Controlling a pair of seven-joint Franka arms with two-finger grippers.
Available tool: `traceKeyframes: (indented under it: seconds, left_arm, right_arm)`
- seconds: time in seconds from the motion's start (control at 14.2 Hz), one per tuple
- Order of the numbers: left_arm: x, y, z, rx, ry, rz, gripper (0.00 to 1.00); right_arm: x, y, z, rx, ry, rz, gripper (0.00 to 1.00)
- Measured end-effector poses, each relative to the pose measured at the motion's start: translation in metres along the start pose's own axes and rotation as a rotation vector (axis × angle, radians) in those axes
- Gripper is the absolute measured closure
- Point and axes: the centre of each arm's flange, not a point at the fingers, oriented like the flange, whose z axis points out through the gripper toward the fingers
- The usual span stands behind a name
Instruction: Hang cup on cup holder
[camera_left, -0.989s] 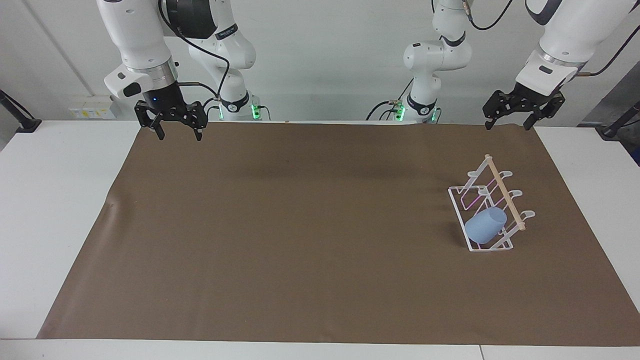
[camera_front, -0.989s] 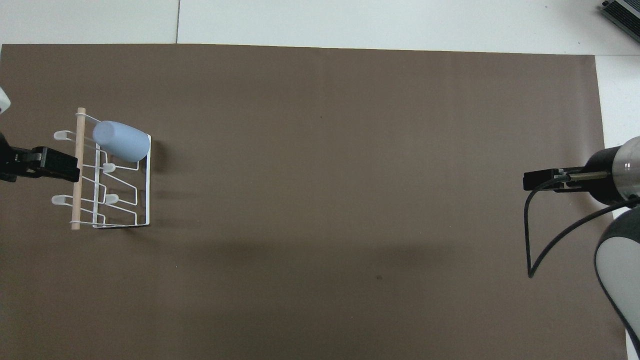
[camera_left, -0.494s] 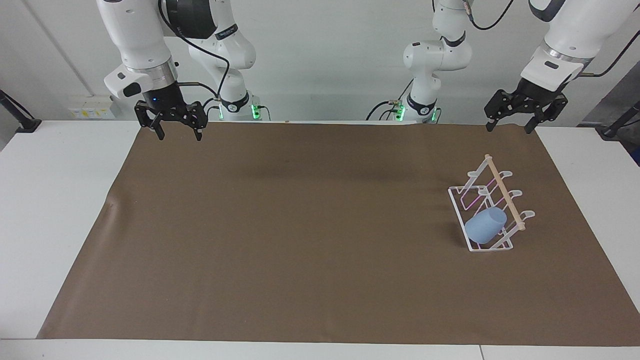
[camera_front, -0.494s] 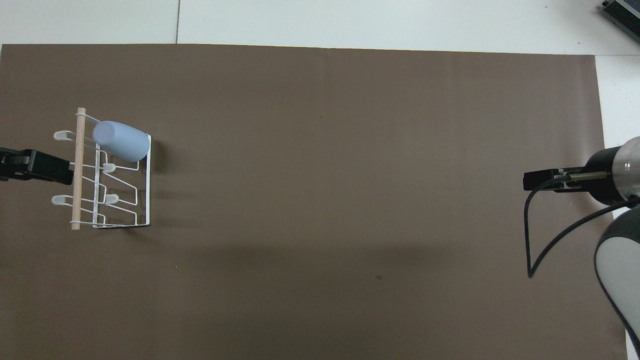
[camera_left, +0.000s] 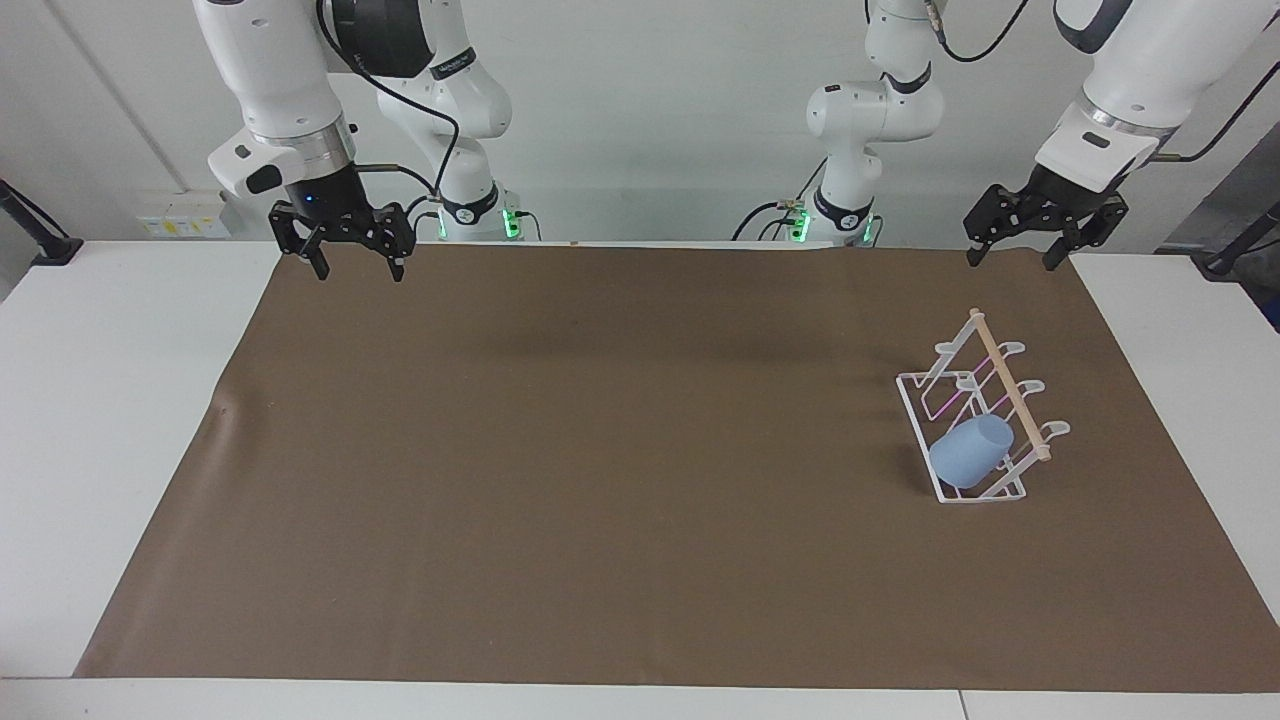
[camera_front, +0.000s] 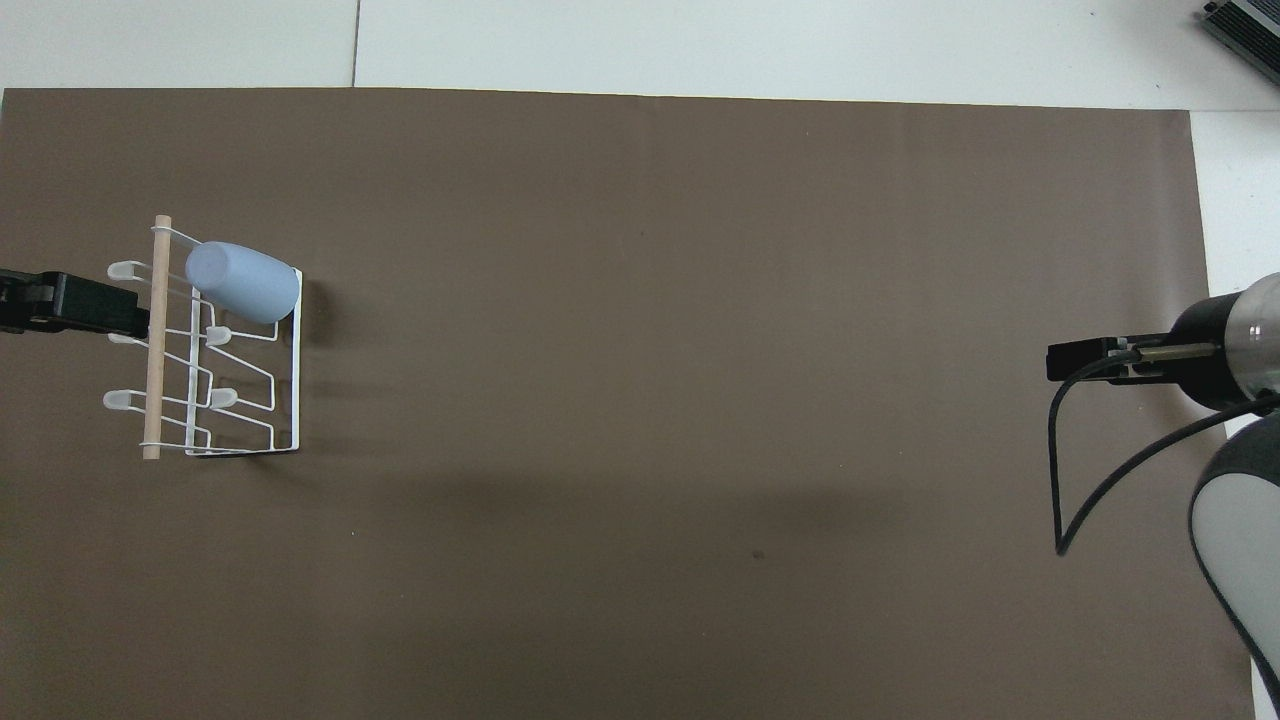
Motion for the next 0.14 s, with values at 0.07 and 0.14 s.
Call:
traceKeyframes:
  seconds: [0.07,0.14]
  left_arm:
    - [-0.0005,-0.0001,0.0004,0.000,-0.004,0.000,0.00]
    - [-0.0018,-0.0001,0.0009,0.000,-0.014,0.000,0.00]
  right_arm:
    - [0.0000,0.0000,0.0000,0.000,0.000,0.000,0.00]
    - [0.0000,0.0000,0.0000,0.000,0.000,0.000,0.00]
